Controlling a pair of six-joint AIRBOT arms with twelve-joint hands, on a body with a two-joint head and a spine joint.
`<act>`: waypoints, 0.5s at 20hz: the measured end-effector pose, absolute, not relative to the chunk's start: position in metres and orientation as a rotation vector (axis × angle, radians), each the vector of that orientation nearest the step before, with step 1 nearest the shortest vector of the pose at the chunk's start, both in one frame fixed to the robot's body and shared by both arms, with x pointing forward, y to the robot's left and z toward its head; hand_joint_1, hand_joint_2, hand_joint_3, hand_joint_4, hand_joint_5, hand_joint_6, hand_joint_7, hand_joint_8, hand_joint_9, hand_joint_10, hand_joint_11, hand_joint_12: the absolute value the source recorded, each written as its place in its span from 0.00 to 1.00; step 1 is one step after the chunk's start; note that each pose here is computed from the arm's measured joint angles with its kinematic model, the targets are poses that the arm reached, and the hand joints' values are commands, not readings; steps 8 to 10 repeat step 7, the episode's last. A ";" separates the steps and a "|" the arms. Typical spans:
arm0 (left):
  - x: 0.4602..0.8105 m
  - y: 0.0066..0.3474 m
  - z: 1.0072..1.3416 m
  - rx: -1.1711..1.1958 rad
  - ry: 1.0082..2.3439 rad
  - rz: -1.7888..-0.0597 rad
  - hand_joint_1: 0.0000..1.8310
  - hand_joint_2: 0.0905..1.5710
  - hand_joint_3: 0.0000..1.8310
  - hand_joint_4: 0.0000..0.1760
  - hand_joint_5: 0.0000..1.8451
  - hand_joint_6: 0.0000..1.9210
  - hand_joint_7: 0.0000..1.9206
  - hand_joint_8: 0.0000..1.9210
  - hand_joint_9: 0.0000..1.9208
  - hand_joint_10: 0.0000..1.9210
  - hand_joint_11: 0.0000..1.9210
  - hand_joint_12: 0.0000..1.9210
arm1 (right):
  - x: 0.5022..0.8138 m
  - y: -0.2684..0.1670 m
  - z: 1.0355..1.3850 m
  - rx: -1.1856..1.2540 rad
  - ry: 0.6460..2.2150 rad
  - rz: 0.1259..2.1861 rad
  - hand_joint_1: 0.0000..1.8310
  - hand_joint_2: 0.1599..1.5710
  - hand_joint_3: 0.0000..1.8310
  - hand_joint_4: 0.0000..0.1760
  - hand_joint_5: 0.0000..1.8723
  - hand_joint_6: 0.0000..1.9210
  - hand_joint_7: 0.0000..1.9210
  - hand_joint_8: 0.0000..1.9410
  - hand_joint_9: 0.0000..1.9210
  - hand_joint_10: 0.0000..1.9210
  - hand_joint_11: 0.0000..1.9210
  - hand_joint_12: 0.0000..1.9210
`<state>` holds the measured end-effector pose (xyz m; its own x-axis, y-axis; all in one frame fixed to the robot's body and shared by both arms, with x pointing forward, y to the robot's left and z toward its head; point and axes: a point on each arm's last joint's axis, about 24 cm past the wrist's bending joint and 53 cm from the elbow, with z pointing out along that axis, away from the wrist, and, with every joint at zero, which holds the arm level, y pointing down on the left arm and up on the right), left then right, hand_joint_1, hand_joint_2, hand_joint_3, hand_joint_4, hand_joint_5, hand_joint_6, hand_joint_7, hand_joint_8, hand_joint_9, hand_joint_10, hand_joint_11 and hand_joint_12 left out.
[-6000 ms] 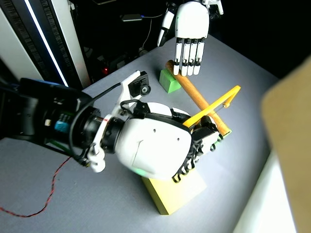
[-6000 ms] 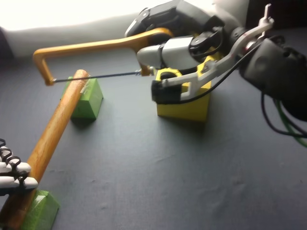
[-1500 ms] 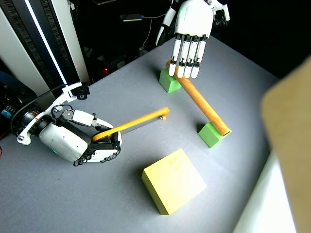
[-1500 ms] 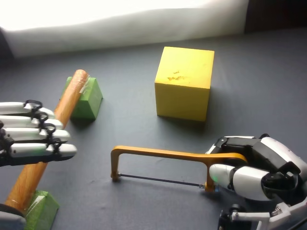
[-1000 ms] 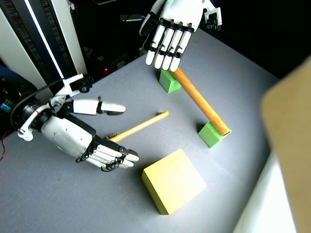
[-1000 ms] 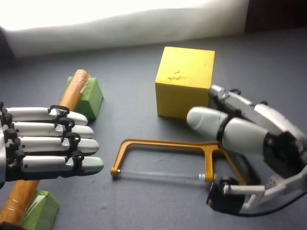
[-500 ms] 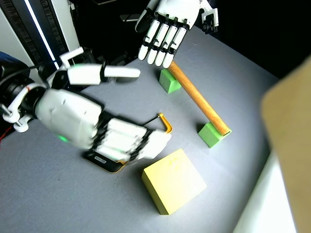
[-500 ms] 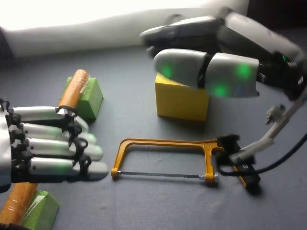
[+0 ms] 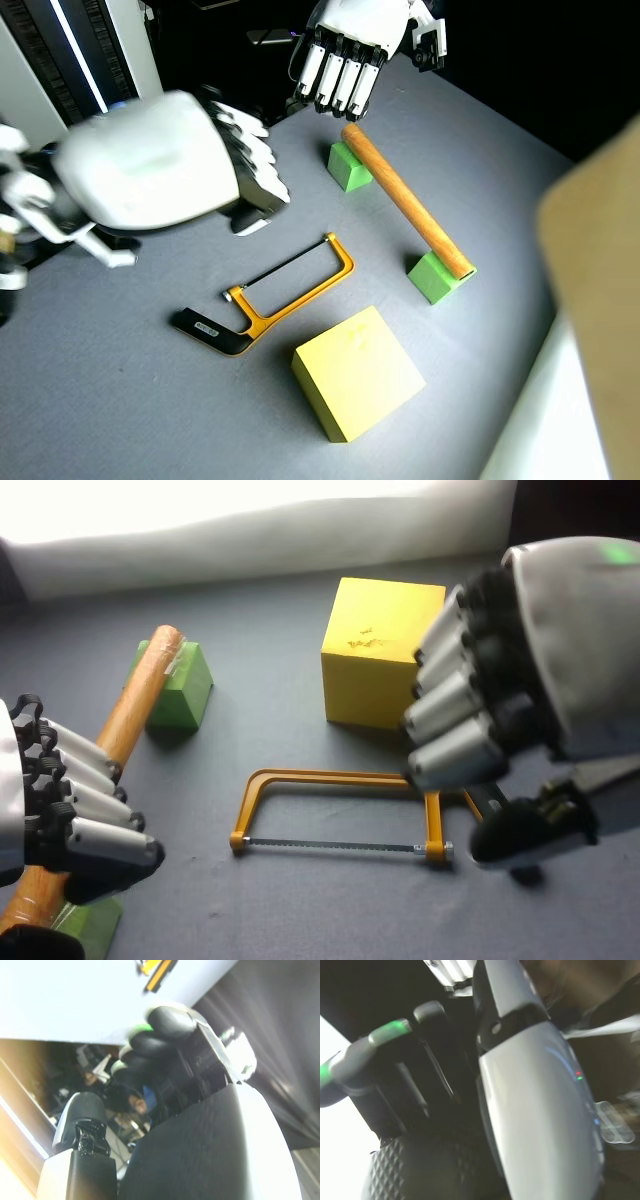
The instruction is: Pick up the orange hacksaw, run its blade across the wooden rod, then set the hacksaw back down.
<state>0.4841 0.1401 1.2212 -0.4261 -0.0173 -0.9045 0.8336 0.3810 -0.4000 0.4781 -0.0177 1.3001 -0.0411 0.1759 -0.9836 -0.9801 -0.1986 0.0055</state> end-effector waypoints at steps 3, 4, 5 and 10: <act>0.484 0.140 1.221 0.724 1.728 -1.173 0.19 0.87 0.00 0.00 0.63 1.00 0.66 1.00 0.69 1.00 0.74 1.00 | 0.449 -0.031 1.316 -1.430 0.737 1.417 0.21 0.84 0.01 0.00 0.65 1.00 0.73 1.00 0.80 1.00 0.86 1.00; 0.483 0.140 1.222 0.723 1.726 -1.177 0.18 0.88 0.00 0.00 0.66 1.00 0.68 1.00 0.72 1.00 0.78 1.00 | 0.446 -0.037 1.317 -1.452 0.732 1.455 0.21 0.85 0.01 0.00 0.65 1.00 0.72 1.00 0.80 1.00 0.86 1.00; 0.483 0.140 1.222 0.722 1.724 -1.178 0.16 0.89 0.00 0.00 0.69 1.00 0.71 1.00 0.76 1.00 0.81 1.00 | 0.442 -0.039 1.309 -1.497 0.728 1.449 0.25 0.85 0.00 0.00 0.64 1.00 0.71 1.00 0.79 1.00 0.85 1.00; 0.483 0.140 1.223 0.724 1.723 -1.179 0.14 0.90 0.00 0.00 0.73 1.00 0.75 1.00 0.79 1.00 0.85 1.00 | 0.438 -0.043 1.289 -1.599 0.727 1.402 0.28 0.86 0.00 0.00 0.63 1.00 0.70 1.00 0.78 1.00 0.84 1.00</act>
